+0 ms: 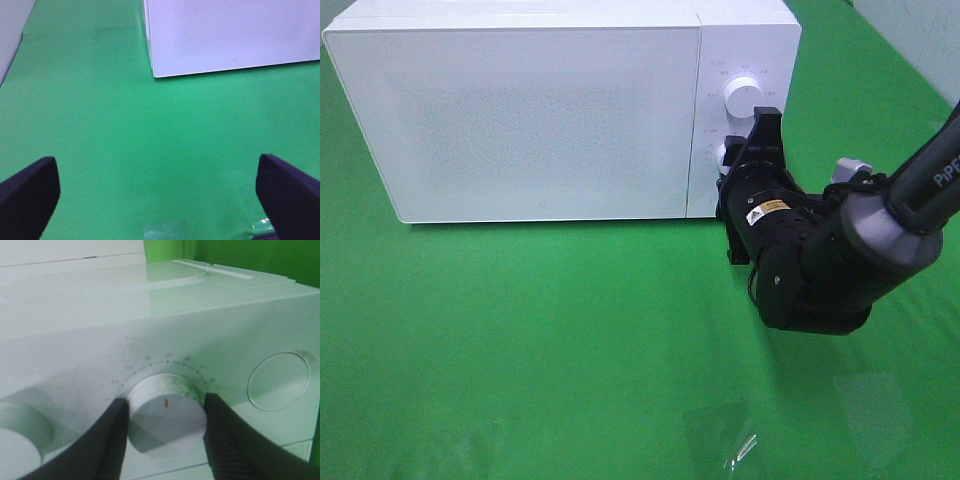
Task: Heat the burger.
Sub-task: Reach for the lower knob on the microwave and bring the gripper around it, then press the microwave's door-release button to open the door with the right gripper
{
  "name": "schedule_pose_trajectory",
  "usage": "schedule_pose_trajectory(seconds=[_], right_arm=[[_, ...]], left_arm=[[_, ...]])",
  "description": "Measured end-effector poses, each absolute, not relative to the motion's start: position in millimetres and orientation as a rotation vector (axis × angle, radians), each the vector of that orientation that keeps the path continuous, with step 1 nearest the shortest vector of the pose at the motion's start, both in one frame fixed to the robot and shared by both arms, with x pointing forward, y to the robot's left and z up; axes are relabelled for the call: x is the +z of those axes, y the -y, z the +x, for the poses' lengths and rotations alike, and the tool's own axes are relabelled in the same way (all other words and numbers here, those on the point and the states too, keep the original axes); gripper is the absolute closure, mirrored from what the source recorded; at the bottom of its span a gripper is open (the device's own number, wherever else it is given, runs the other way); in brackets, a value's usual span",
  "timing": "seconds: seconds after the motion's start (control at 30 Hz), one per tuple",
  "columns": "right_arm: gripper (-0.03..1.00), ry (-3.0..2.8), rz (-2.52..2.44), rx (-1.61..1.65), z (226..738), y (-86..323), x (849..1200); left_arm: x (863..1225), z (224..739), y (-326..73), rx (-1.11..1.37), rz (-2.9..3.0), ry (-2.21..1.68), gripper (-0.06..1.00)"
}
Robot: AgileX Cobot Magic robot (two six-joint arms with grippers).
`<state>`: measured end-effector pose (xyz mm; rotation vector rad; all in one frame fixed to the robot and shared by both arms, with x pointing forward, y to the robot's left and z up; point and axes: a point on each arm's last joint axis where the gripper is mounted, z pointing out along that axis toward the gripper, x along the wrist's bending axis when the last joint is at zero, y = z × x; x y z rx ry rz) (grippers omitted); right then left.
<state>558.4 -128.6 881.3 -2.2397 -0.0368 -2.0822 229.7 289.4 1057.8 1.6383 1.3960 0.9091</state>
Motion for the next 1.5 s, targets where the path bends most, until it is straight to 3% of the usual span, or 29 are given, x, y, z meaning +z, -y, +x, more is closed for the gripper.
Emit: schedule_pose_trajectory(seconds=[0.47,0.9,1.23,1.5], right_arm=[[0.49,0.066,-2.247,-2.084,558,128,881],[0.24,0.288,-2.286,-2.148,556,122,895],[0.21,0.536,-2.324,-2.096,545,123,907],[0.21,1.149,-2.396,-1.923,523,124,915]], left_arm=[[1058,230,-289,0.909,1.638,-1.396,-0.04],[1058,230,-289,0.909,1.638,-1.396,-0.04],[1058,230,-289,0.909,1.638,-1.396,-0.04],[1057,230,-289,0.908,1.639,-1.397,-0.04]])
